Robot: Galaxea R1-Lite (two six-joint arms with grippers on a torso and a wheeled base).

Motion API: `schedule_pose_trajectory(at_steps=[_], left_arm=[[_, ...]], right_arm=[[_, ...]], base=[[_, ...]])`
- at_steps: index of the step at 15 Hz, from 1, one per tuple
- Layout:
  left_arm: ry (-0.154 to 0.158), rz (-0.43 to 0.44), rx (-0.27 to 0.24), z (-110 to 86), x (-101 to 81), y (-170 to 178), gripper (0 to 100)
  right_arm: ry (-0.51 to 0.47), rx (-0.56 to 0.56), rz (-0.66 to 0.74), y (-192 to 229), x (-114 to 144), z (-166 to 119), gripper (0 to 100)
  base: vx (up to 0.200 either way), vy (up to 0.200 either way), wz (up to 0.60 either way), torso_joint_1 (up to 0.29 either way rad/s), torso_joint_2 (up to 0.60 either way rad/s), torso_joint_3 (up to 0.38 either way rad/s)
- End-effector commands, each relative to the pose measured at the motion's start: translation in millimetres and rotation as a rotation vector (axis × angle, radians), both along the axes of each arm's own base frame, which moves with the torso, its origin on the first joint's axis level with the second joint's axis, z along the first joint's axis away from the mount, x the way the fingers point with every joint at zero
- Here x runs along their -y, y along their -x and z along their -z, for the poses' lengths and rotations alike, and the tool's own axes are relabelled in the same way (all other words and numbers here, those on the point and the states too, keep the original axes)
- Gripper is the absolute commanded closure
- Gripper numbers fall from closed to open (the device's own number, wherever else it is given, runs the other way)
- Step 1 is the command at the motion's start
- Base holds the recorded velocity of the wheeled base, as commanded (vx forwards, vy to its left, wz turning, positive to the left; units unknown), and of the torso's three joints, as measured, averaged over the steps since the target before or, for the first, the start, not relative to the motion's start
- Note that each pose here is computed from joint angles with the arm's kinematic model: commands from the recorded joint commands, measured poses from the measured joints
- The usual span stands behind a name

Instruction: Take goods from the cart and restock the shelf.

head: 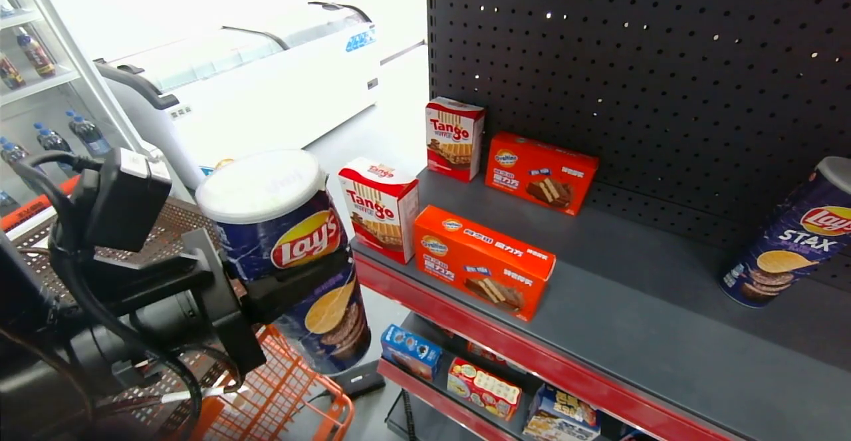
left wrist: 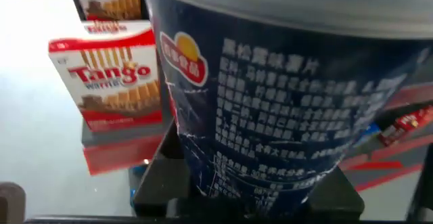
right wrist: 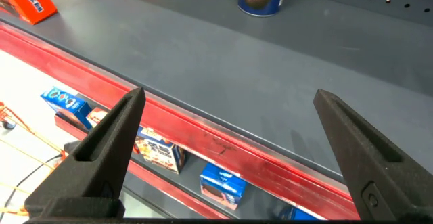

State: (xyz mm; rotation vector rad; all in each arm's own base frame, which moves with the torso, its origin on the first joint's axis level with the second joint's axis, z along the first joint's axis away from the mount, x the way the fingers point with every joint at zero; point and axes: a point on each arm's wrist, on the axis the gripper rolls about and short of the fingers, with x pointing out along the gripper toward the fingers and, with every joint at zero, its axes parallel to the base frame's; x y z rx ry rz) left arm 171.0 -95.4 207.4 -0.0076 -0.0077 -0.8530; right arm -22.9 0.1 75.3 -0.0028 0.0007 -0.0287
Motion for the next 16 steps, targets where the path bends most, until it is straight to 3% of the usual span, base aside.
schedule_pose_trajectory(at_steps=[1,3,8,12,16], left_arm=[[-0.003,0.037,-0.031,-9.2,-7.6,28.0,100],[-0.008,0.043,-0.037,-9.0,-8.8,31.9,100],[-0.007,0.143,-0.031,-13.1,8.4,35.7,100],[-0.01,0.144,-0.034,-15.6,14.6,26.4,100],[0.006,0.141,-0.008,-27.0,29.8,3.7,100]], right_arm=[[0.0,-0.001,0.0,-0.1,0.0,-0.1,0],[0.0,-0.001,0.0,-0.1,0.0,-0.1,0],[0.005,-0.003,-0.003,-0.1,0.0,0.1,0],[0.005,-0.003,-0.003,-0.1,0.0,0.1,0],[0.0,-0.001,-0.003,-0.1,0.0,-0.1,0]], base=[[0.0,0.0,0.0,0.0,0.0,0.0],[0.0,0.0,0.0,0.0,0.0,0.0],[0.0,0.0,0.0,0.0,0.0,0.0],[0.0,0.0,0.0,0.0,0.0,0.0],[0.0,0.0,-0.15,0.003,0.0,0.001]])
